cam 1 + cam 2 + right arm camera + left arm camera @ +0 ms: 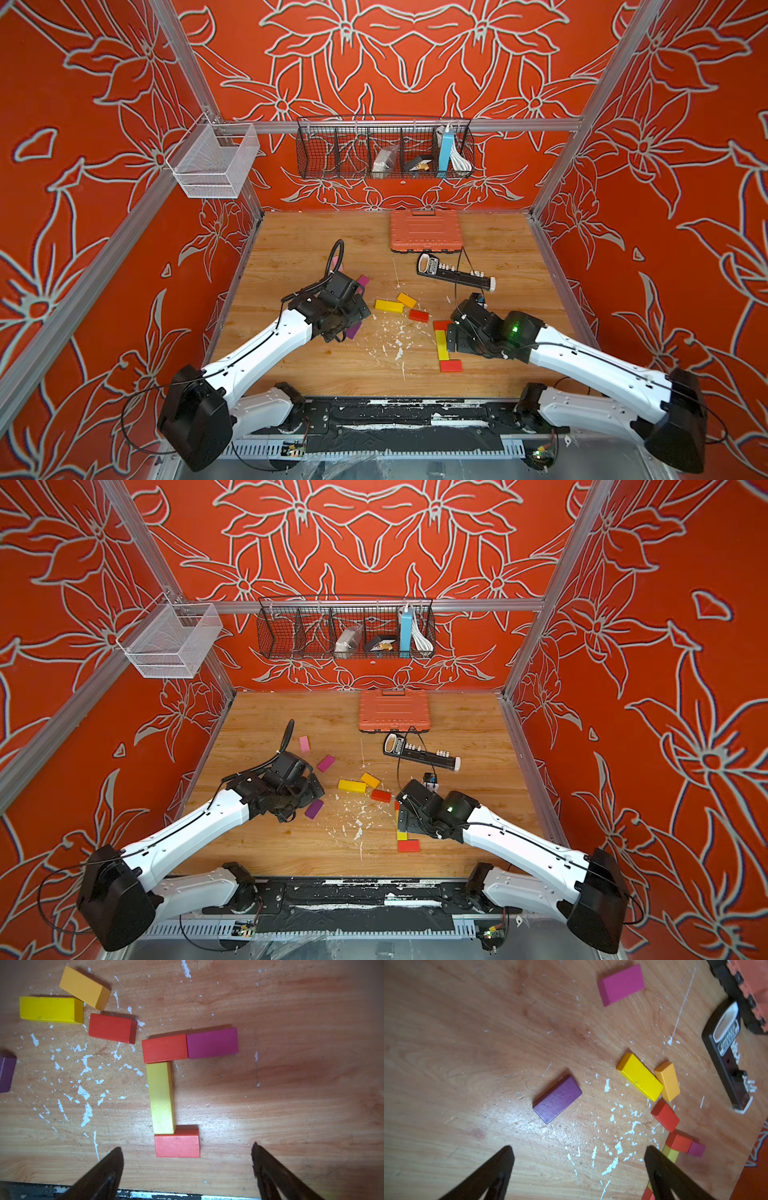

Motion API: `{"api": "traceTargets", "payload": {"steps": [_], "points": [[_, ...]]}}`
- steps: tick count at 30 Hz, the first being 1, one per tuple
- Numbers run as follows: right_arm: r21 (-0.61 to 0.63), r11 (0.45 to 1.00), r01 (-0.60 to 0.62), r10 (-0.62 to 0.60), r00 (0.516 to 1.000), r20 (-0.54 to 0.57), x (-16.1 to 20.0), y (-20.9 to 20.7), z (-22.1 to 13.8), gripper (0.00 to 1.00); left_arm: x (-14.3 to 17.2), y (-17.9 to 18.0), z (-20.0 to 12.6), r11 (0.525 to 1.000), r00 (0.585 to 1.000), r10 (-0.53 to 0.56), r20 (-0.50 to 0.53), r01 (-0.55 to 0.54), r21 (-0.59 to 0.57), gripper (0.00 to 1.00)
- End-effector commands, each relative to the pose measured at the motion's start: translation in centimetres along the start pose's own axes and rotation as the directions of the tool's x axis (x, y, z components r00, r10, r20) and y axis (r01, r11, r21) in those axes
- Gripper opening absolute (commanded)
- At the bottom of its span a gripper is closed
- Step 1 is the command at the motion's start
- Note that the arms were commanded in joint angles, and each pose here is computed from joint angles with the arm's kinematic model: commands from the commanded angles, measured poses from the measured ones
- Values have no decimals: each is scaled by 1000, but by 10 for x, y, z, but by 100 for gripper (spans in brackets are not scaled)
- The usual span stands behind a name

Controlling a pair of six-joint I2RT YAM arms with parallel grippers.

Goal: Assemble the letter c with building blocks
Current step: Pick up the building block from the center of the board.

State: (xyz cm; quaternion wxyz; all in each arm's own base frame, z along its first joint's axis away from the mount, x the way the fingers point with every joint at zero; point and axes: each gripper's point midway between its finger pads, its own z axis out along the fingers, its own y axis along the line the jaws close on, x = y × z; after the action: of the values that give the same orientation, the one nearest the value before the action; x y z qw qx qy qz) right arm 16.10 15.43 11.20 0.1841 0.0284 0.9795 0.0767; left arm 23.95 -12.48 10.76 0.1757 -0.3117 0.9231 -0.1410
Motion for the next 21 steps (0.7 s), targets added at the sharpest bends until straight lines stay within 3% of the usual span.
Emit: {"api": "traceTargets", "payload": {"steps": [1,9,21], "points": [[-26,999,41,-42,999,-17,1,1,-11,98,-1,21,3,985,985,-166,41,168,-49,99],[-73,992,99,-103,993,-58,-2,7,-15,98,5,37,12,941,948,-315,55,319,-114,99],[-132,986,104,-115,990,-85,-5,16,-14,98,-1,25,25,915,939,-336,78,344,-210,99]]}}
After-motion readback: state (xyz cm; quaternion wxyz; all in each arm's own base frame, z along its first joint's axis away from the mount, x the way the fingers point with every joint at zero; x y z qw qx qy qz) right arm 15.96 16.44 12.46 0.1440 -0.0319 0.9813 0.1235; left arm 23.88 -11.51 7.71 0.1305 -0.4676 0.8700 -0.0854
